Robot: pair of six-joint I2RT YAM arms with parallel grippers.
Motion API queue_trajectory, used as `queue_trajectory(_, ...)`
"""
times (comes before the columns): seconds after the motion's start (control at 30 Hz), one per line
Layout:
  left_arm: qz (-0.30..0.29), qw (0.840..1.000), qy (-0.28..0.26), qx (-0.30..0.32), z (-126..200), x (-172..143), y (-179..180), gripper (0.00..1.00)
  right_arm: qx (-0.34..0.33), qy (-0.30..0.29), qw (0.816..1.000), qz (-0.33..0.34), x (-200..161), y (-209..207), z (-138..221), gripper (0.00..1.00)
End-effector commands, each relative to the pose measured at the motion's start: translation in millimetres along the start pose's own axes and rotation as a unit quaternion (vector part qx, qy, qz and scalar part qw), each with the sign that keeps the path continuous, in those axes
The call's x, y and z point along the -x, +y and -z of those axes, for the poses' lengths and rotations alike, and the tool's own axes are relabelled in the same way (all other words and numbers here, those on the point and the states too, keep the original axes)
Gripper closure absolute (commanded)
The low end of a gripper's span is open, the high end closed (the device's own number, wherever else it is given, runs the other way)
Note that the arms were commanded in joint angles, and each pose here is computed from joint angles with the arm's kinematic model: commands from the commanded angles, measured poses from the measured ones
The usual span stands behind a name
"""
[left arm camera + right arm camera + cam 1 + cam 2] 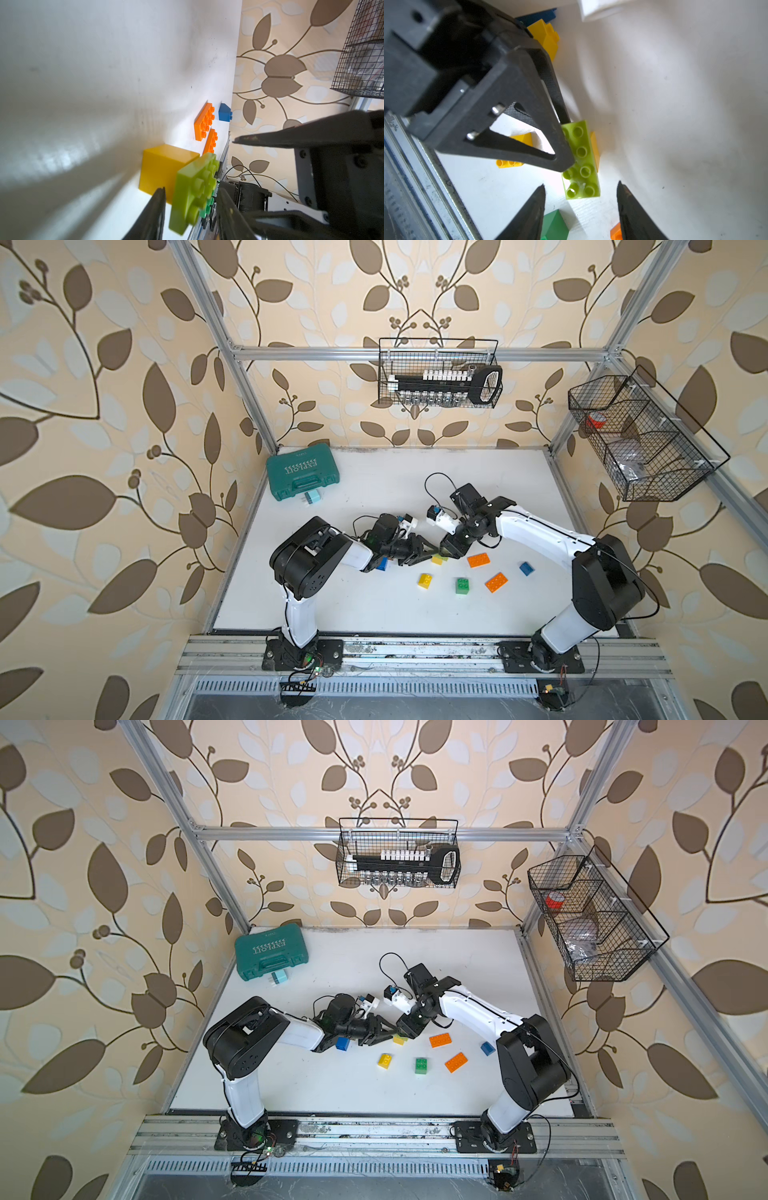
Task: Assemble a fork with lego
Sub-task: Assemble the lego brick with the lego brick.
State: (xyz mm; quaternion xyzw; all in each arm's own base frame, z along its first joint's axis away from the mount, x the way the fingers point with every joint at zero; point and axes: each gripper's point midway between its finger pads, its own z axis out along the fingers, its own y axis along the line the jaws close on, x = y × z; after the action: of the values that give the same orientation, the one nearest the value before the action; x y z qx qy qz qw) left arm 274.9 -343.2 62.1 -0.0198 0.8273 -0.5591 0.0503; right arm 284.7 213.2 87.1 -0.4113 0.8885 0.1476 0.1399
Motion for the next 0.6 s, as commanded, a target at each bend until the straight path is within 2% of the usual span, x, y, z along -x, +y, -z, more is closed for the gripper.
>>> queue_trajectory(0.0, -0.015, 1.000, 0.008, 0.004, -3, -3, -4, 0.59, 0.000, -0.002, 1.000, -0.022, -1, -3, -1, 0.45)
queue_trajectory(0.3, -0.013, 1.000, 0.015, 0.014, -7, -6, 0, 0.60, -0.016, 0.028, 0.999, -0.040, -11, -17, -23, 0.49)
queue_trajectory(0.57, -0.009, 0.999, 0.021, 0.025, -9, -7, 4, 0.61, -0.033, 0.076, 0.996, -0.013, -34, -17, -35, 0.53)
